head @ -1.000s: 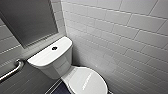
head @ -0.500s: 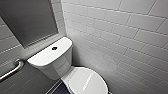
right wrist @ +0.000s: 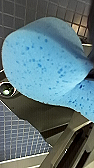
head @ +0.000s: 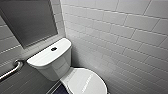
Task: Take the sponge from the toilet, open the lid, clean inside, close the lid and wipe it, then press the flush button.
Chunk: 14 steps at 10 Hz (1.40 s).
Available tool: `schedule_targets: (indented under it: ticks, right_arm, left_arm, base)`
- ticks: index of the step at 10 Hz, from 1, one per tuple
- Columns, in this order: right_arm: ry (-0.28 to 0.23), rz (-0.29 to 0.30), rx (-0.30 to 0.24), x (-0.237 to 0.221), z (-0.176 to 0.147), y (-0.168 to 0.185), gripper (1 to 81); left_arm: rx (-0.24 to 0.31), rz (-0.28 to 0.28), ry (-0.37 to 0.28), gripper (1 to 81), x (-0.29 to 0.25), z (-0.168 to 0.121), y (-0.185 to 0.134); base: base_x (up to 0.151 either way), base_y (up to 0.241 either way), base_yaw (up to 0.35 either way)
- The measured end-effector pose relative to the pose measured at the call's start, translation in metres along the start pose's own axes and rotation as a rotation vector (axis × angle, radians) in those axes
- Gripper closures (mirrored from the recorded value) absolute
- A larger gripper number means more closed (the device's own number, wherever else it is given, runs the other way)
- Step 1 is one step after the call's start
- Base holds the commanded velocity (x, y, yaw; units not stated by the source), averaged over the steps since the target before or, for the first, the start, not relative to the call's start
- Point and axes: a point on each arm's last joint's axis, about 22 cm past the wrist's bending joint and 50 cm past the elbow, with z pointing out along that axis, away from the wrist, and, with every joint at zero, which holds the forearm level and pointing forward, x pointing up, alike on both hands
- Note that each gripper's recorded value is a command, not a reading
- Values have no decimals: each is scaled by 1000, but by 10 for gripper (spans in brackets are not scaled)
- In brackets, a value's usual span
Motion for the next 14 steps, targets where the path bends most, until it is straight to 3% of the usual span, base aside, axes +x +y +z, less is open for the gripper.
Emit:
schedule_targets:
  ticks: [3, 4, 9, 11, 12, 14]
  right_arm:
    - [40, 78, 10, -33, 3, 0, 811]
    - [40, 88, 6, -43, 5, 2, 811]
    - [46, 39, -128, -58, 18, 63, 811]
    - [52, 40, -113, -83, 31, 57, 811]
    - [28, 50, -103, -114, 40, 48, 811]
    - [28, 35, -92, -123, 55, 39, 811]
  left_arm:
    - [-67, 76, -49, 10, 82, 29, 46]
    - [-92, 75, -60, 10, 99, 36, 64]
    - [-137, 56, -105, 10, 131, 59, 103]
    - [-152, 56, -122, 10, 133, 66, 115]
    - [-170, 68, -142, 10, 133, 70, 128]
    - [-217, 65, -146, 10, 143, 80, 160]
  base:
    - [0, 0, 0]
    - [0, 0, 0]
    - [0, 0, 0]
    - [0, 0, 0]
    - [0, 0, 0]
    - [0, 0, 0]
